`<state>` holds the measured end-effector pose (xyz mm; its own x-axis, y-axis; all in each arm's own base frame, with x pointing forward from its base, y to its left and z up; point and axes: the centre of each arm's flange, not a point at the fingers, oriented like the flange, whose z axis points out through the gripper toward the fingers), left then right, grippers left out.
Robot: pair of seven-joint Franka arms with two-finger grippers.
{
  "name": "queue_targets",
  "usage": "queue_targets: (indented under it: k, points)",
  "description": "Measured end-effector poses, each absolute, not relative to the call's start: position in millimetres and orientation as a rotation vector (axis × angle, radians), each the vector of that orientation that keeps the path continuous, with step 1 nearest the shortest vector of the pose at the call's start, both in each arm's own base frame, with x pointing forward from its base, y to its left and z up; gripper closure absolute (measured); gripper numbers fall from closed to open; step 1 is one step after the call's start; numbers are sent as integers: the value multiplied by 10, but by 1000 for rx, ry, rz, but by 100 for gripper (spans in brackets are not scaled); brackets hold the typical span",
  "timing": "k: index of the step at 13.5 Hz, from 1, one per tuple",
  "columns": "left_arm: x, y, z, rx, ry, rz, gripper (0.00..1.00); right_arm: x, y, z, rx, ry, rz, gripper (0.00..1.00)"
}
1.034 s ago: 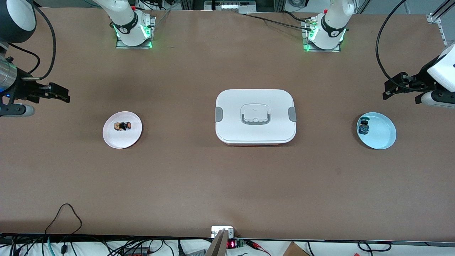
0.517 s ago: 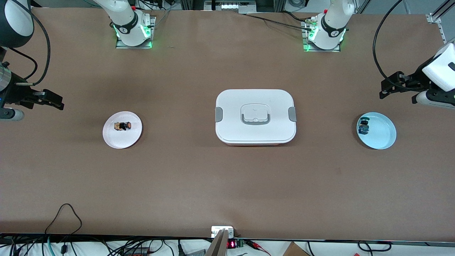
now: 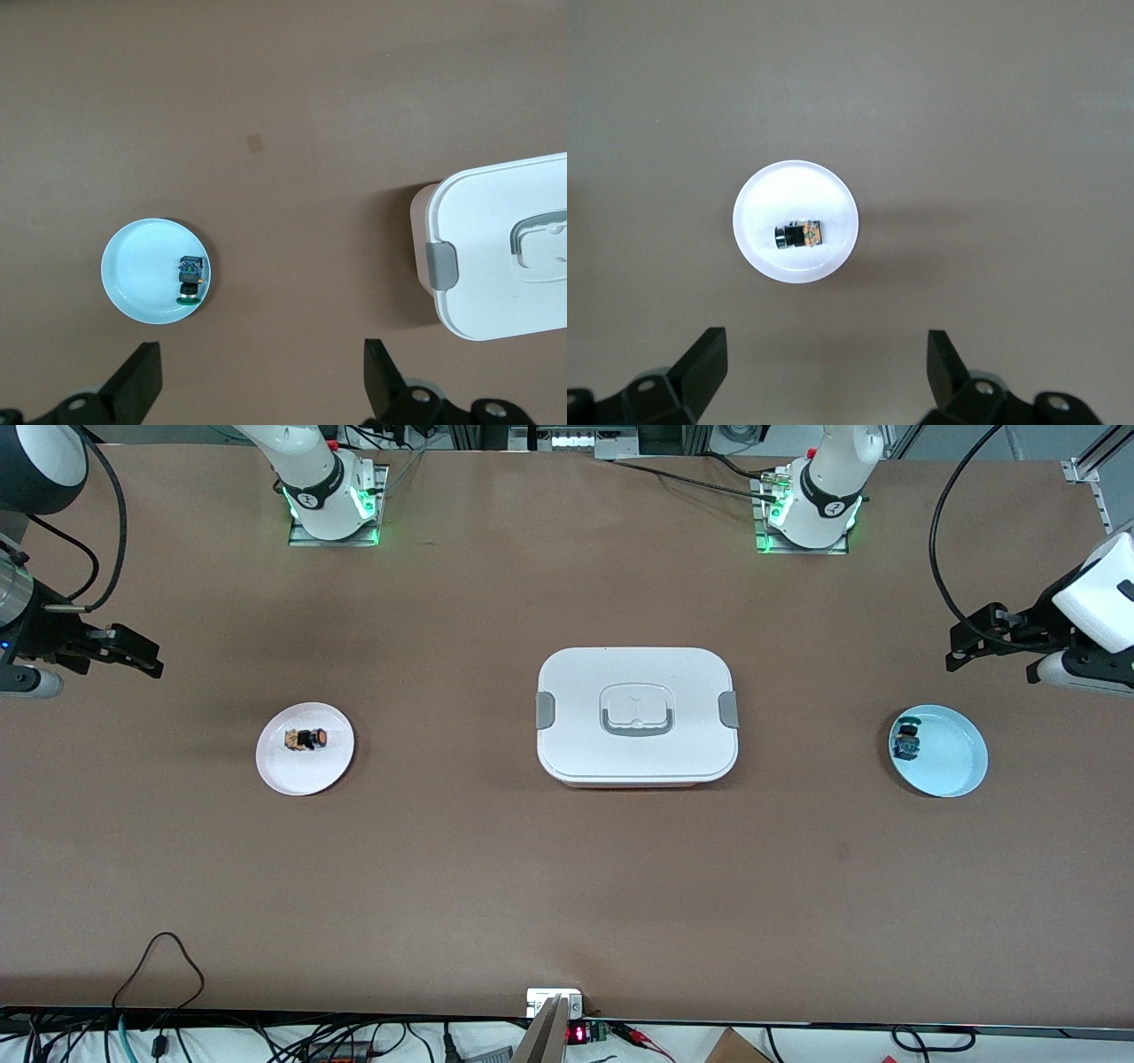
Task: Transfer orange switch to right arm and place
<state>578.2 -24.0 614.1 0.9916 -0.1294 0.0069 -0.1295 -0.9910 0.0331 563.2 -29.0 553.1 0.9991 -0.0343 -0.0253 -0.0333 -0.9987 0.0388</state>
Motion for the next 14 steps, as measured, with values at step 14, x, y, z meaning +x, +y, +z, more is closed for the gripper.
queue_targets:
  k: [14]
  points:
    - [5781,-244,6142,3101,-203,7,0,5664,-284,5633,3100,-92,-31,0]
